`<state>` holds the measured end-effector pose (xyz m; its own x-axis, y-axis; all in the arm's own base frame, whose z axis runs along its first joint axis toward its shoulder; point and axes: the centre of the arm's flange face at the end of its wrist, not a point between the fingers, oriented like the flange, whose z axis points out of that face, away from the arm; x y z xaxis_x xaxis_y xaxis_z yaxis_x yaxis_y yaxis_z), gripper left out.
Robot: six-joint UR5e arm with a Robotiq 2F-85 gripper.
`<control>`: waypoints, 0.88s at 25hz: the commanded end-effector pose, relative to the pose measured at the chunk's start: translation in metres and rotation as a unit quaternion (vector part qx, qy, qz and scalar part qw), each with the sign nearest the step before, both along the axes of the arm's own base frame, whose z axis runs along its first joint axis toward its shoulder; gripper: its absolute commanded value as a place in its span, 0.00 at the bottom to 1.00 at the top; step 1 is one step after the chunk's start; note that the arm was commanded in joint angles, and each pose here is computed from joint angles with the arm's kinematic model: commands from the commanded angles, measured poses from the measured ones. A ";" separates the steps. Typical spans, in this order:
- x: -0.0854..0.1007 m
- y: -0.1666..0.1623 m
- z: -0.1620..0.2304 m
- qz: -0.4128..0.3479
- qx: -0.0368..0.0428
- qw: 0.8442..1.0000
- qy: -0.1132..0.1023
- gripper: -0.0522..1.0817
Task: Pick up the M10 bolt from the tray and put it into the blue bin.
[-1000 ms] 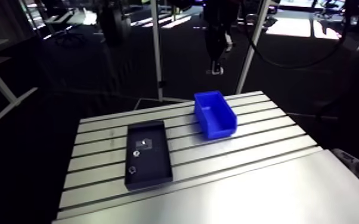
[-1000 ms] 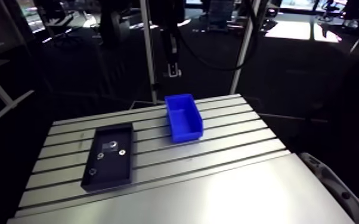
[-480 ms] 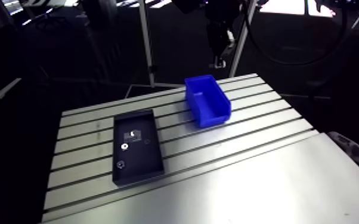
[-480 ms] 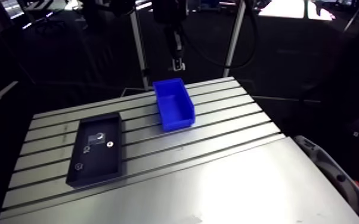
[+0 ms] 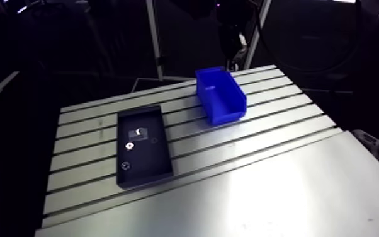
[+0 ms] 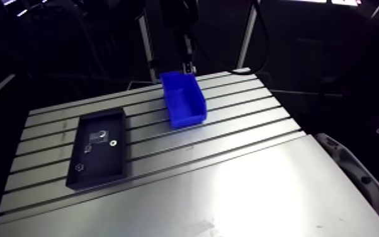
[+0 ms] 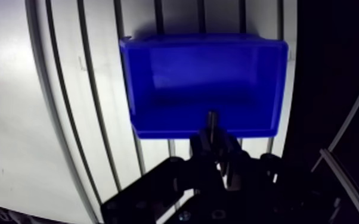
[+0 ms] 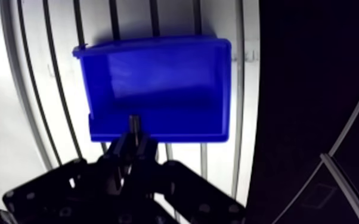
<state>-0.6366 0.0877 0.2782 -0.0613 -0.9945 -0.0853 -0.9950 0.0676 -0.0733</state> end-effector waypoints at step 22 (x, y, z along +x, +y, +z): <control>0.000 -0.002 -0.068 -0.004 -0.011 1.000 -0.014 0.96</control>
<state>-0.6352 0.0860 0.2226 -0.0679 -0.9954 -0.0680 -0.9925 0.0743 -0.0966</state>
